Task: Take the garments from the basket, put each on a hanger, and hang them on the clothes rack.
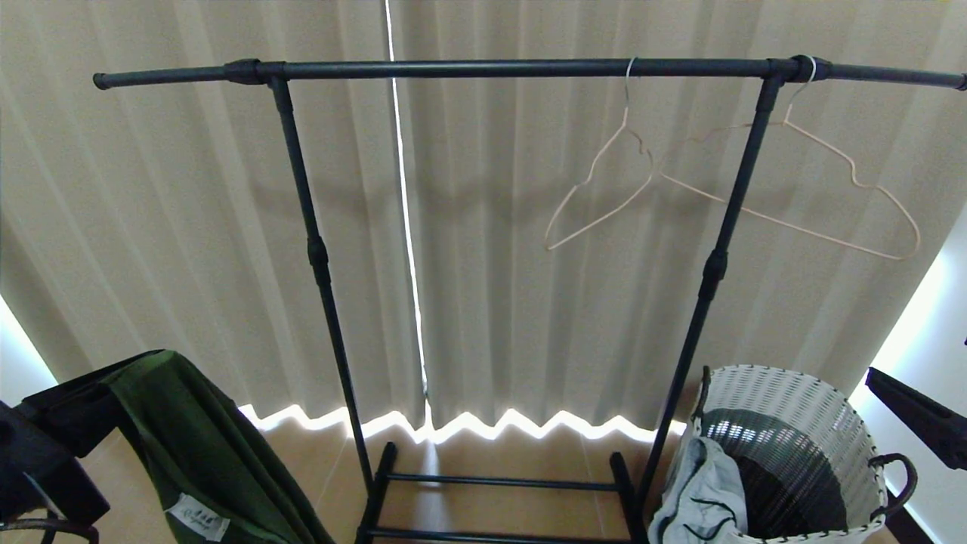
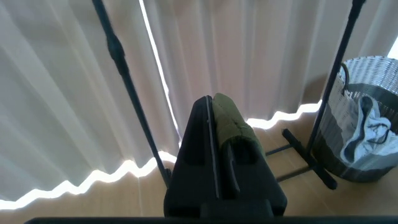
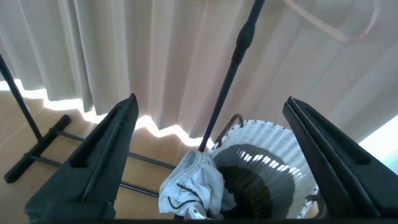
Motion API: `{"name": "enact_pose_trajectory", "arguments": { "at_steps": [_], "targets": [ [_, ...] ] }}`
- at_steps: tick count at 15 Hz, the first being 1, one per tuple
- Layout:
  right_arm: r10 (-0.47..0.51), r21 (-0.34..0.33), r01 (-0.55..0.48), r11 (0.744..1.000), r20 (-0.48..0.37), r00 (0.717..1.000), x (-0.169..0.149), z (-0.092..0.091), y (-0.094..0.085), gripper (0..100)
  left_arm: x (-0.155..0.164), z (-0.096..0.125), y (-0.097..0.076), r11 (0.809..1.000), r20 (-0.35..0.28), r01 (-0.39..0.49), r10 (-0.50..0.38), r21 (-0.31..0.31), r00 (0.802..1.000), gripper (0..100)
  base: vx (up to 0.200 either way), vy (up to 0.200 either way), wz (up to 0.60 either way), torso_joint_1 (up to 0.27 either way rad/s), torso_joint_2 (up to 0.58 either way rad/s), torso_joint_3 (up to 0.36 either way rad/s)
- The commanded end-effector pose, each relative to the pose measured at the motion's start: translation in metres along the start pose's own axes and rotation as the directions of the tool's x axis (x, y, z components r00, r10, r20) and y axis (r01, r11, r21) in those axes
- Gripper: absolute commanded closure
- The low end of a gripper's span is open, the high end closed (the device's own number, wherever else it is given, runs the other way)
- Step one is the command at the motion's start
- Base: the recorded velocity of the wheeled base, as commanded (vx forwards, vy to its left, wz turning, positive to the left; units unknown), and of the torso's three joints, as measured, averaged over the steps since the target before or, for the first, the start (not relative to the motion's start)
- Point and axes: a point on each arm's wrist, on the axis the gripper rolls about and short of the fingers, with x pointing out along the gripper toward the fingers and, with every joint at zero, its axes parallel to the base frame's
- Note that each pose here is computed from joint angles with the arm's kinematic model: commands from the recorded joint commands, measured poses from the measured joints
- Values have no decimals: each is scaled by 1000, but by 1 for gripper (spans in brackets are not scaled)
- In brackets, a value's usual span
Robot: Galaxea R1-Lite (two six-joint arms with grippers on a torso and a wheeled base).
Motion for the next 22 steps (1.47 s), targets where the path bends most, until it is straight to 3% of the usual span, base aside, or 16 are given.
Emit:
{"name": "enact_pose_trajectory", "arguments": {
  "at_steps": [1, 10, 12, 16, 18, 22],
  "targets": [
    [-1, 0, 1, 1000, 9, 1000, -1, 2, 0, 0, -6, 1, 0, 1000, 21, -4, 4, 9, 1000, 100, 0, 0, 0, 159, -466, -310],
    [2, -2, -2, 1000, -1, 1000, 0, 2, 0, 0, -5, -1, 0, 1000, 12, -5, 5, 20, 1000, 100, 0, 0, 0, 184, -490, -301],
    [7, -6, -7, 1000, -41, 999, 1, -2, 0, 0, -5, -1, 0, 1000, 14, -3, 3, 19, 1000, 100, 0, 0, 0, 217, -510, -293],
    [27, -9, -29, 1000, -182, 983, 10, 16, -2, 0, -4, 0, 0, 1000, 14, -2, 2, 16, 1000, 100, 0, 0, 0, 174, -399, -227],
    [25, -11, -28, 1000, -234, 972, 17, 9, -1, 0, -2, -1, 0, 1000, 5, -1, 0, 14, 1000, 100, 0, 0, 0, 39, -98, -51],
    [25, -10, -28, 1000, -255, 967, 22, 7, 0, 0, -2, -1, 0, 1000, 9, -3, 3, -7, 1000, 100, 0, 0, 0, 0, 0, 0]
  ]
}}
